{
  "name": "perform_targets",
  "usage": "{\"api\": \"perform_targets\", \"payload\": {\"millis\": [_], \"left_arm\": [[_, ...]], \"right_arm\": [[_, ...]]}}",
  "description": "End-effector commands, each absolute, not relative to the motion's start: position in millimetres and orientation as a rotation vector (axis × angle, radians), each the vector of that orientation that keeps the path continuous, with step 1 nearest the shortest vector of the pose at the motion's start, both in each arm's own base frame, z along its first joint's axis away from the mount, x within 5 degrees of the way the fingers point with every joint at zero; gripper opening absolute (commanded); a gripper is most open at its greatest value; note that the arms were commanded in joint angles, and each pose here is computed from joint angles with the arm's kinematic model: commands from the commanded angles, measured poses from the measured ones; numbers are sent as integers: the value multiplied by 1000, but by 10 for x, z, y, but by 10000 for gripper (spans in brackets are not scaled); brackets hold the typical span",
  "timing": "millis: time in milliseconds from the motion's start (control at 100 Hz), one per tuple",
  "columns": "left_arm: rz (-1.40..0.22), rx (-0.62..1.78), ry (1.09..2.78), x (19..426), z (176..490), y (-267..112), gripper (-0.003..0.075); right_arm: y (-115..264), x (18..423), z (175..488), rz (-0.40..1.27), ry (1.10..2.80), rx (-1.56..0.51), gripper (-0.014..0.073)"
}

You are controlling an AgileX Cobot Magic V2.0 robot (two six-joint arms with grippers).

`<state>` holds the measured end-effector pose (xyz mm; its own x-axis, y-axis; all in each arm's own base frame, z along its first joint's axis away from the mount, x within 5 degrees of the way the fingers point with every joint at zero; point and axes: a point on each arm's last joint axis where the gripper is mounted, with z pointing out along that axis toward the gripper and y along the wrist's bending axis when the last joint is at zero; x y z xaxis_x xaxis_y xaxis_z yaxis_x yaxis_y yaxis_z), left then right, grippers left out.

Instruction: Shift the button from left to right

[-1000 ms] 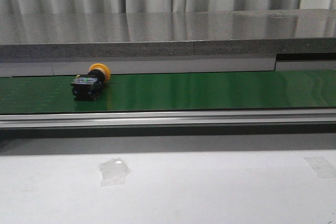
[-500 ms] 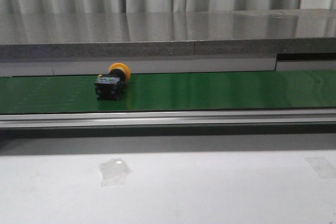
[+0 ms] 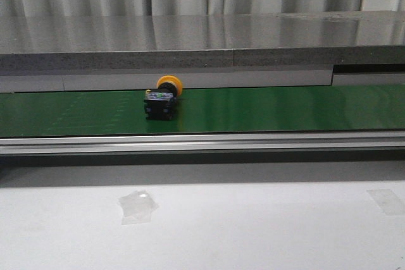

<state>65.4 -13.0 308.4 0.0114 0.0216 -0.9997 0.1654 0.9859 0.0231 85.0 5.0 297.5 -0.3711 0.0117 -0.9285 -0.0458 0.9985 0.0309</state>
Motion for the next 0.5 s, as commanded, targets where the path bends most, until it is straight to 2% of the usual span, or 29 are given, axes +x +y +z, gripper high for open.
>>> {"api": "perform_targets", "payload": {"millis": [0, 260, 490], "left_arm": [[-115, 119, 1477, 644, 3227, -114, -20], [-115, 119, 1477, 644, 3227, -114, -20], [-115, 119, 1477, 644, 3227, -114, -20]], "right_arm": [[57, 1028, 3202, 44, 1980, -32, -68], [113, 1395, 3324, 99, 2094, -3, -68], [130, 1479, 3280, 121, 2126, 9, -65]]}}
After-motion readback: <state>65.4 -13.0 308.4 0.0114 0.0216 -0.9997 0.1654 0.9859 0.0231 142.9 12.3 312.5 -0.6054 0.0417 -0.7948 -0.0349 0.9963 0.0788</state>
